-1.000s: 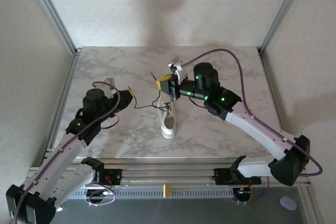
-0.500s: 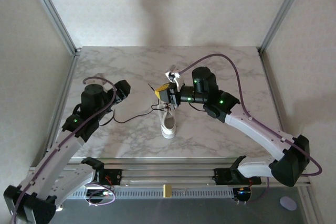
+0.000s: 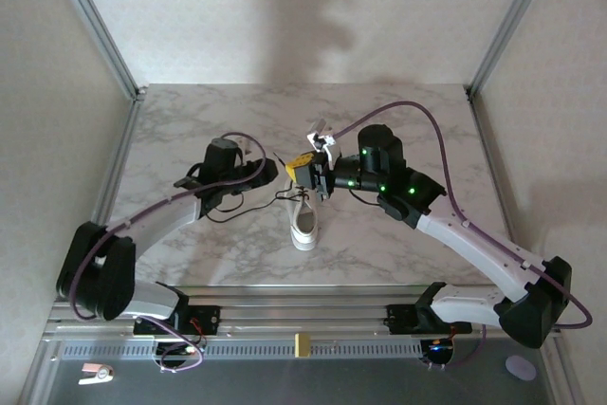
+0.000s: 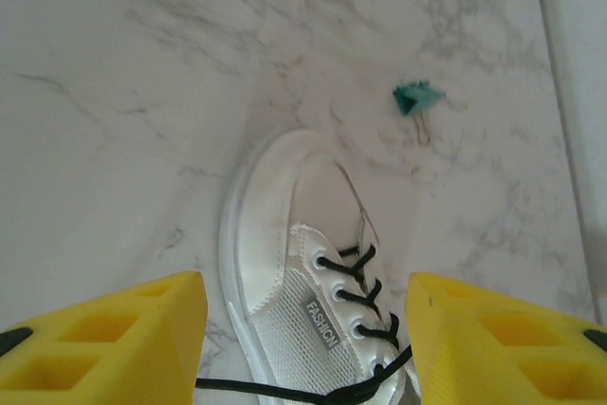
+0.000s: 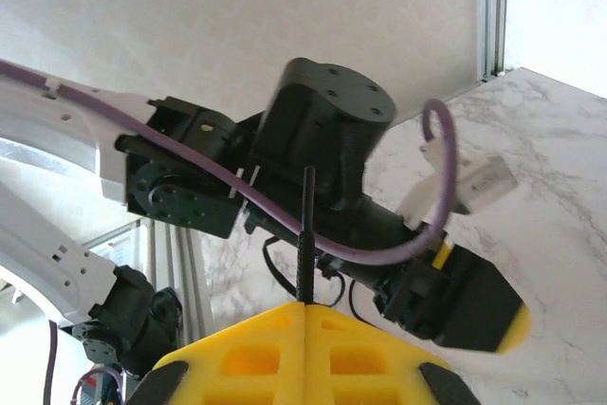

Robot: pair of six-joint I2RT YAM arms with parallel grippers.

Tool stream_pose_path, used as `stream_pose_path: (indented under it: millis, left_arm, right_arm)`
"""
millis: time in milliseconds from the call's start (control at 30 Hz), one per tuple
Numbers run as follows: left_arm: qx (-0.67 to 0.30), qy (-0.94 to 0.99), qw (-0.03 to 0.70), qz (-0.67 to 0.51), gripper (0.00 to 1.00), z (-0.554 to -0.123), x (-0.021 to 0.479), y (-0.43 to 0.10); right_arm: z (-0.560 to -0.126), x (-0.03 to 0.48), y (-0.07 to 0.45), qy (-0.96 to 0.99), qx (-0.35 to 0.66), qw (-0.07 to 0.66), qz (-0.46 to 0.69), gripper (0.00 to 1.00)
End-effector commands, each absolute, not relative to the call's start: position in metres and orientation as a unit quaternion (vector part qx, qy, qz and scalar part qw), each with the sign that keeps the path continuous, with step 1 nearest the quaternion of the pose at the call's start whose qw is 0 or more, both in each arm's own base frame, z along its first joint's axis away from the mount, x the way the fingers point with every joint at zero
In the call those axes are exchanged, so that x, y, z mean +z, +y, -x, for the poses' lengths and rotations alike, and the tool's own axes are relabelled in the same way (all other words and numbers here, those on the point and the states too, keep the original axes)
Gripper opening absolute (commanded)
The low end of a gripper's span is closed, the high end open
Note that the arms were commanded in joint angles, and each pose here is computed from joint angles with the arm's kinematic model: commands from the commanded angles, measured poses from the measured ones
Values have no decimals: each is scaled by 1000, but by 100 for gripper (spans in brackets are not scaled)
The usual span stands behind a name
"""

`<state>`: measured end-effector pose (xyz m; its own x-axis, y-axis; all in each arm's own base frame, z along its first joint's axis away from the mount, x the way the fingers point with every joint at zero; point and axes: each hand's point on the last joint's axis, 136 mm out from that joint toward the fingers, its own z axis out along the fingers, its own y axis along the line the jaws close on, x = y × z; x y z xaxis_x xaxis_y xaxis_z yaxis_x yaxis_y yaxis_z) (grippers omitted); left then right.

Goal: Tie the shoes

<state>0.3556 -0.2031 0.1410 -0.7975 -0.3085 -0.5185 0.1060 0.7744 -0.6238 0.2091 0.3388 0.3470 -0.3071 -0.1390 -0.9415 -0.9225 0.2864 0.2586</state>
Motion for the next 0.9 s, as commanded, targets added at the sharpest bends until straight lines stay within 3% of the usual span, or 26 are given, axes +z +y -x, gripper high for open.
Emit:
stream_pose_path:
  millis: [0, 167, 300, 533, 667, 867]
  left_arm:
    - [-360, 877, 317, -13, 57, -357, 154, -229]
    - [-349, 891, 286, -50, 58, -343, 133, -244]
    - [-340, 902, 259, -68, 68, -334, 115, -252]
    - [-326, 911, 240, -74, 75, -325, 101, -257]
    - [-344, 907, 229, -79, 74, -319, 100, -265]
    - [-364, 901, 219, -85, 60, -310, 102, -275]
  right_arm:
    - [-205, 343, 338, 674, 445, 434, 399, 0]
    - [-206, 341, 337, 678, 442, 434, 396, 0]
    - [-207, 340, 338, 680, 442, 432, 395, 0]
    - [-209, 339, 337, 683, 436, 433, 394, 0]
    - [-209, 338, 336, 685, 435, 433, 393, 0]
    - [-211, 336, 336, 689, 431, 431, 391, 0]
